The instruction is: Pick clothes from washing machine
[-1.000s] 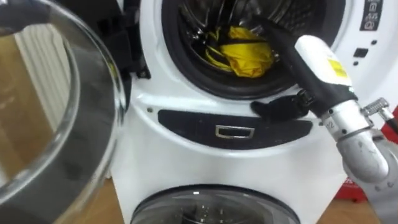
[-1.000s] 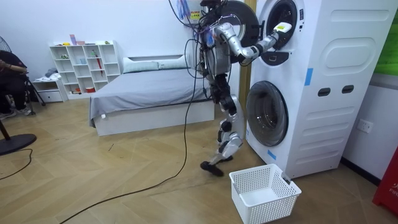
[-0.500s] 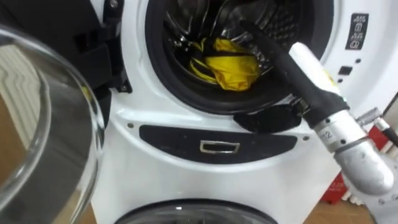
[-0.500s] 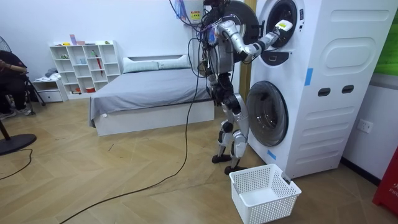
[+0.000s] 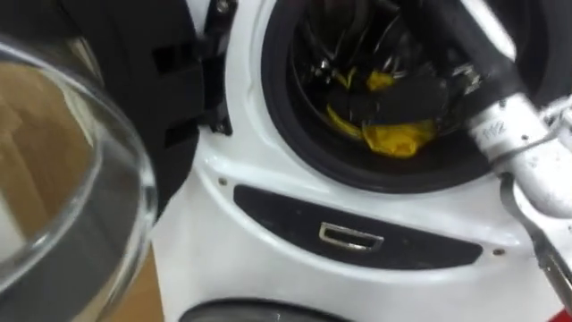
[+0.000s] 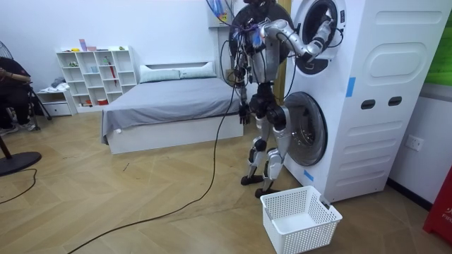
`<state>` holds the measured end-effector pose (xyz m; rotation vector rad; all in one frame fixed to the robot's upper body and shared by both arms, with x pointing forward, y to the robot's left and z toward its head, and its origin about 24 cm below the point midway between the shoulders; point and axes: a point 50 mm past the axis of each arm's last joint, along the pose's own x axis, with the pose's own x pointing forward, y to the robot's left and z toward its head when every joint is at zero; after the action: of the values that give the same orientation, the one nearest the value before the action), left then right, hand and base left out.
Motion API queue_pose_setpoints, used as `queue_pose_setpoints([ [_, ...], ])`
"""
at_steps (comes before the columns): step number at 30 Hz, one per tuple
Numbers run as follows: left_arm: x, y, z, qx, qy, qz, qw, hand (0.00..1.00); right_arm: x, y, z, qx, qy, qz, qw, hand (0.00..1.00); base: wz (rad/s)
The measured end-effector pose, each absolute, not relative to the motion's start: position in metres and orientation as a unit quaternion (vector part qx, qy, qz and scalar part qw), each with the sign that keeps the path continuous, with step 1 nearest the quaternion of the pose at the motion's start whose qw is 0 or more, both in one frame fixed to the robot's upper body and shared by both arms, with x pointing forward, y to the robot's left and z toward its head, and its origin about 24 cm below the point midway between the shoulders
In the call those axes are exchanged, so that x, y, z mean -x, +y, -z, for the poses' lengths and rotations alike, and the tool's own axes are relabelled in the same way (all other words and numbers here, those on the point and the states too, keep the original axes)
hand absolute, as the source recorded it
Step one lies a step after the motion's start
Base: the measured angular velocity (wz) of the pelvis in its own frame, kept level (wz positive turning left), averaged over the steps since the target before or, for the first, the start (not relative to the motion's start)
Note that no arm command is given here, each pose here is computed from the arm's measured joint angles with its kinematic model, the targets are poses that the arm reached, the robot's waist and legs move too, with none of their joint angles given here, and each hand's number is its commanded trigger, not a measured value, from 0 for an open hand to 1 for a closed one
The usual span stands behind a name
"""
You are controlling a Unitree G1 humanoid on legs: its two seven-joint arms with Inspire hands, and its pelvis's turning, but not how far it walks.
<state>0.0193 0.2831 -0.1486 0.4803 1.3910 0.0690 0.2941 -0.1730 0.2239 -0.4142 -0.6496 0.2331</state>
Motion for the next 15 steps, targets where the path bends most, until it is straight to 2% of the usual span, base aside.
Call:
queue_pose_setpoints([
  [9, -0.036, 0.278, 0.148, -0.237, 0.611, -0.023, 0.755, 0.0, -0.287, -0.161, -0.223, 0.202, -0.335, -0.142, 0.909, 0.0, 0.02],
  [15, -0.022, 0.279, 0.149, -0.233, 0.63, -0.023, 0.741, 0.0, -0.29, -0.162, -0.218, 0.338, -0.326, -0.094, 0.878, 0.0, 0.0],
])
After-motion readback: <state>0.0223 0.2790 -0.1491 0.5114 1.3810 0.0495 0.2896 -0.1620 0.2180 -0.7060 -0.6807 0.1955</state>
